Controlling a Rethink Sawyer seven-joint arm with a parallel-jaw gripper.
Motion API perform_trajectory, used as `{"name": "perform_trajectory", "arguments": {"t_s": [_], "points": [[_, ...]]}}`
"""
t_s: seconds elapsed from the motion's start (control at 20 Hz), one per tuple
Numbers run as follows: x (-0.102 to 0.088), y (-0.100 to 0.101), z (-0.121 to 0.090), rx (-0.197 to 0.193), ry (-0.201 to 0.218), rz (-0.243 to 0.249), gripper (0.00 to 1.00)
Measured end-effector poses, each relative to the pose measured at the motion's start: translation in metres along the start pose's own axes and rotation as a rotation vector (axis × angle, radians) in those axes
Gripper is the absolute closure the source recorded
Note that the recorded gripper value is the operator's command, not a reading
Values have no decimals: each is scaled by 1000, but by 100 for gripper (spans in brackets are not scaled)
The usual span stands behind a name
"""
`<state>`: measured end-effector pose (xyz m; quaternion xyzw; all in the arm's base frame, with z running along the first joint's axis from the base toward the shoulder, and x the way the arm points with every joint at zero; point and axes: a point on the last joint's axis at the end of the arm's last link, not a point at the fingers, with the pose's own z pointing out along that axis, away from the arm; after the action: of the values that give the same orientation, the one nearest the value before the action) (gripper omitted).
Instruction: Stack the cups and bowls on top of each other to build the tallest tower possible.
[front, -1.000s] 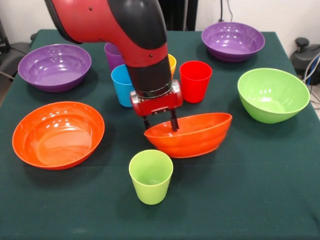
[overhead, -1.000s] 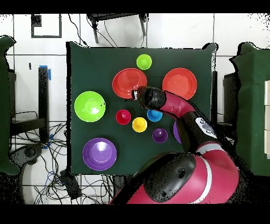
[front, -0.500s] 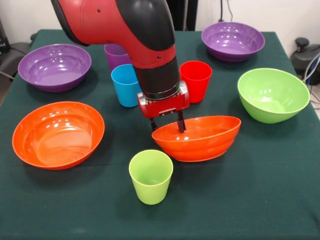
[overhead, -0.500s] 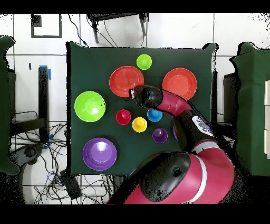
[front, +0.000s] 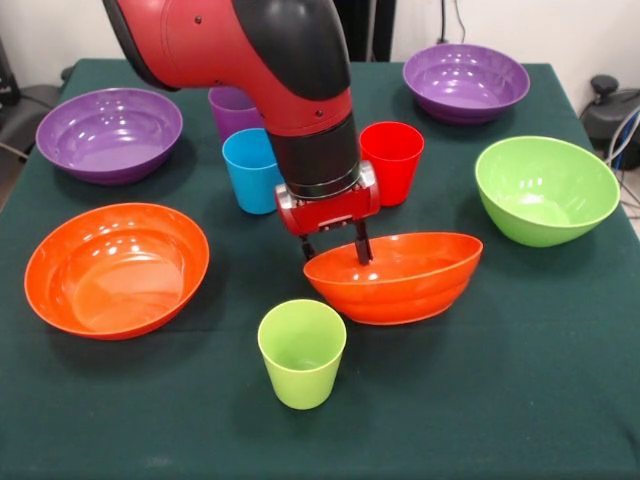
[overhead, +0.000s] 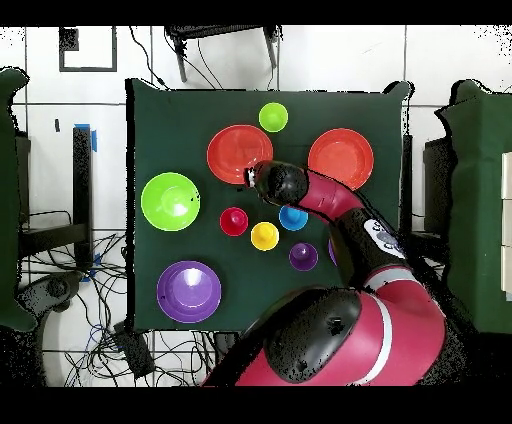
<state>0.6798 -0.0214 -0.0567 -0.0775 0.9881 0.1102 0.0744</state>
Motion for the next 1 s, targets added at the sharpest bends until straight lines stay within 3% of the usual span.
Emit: {"name": "perform_trajectory", "arguments": {"t_s": [0.25, 0.3, 0.65, 1.0], "points": [[-1, 5, 1, -1, 12, -7, 0], [-4, 10, 1, -2, 27, -16, 100], [-21, 24, -13, -14, 48, -32, 100], [-24, 28, -14, -15, 50, -38, 100]]}}
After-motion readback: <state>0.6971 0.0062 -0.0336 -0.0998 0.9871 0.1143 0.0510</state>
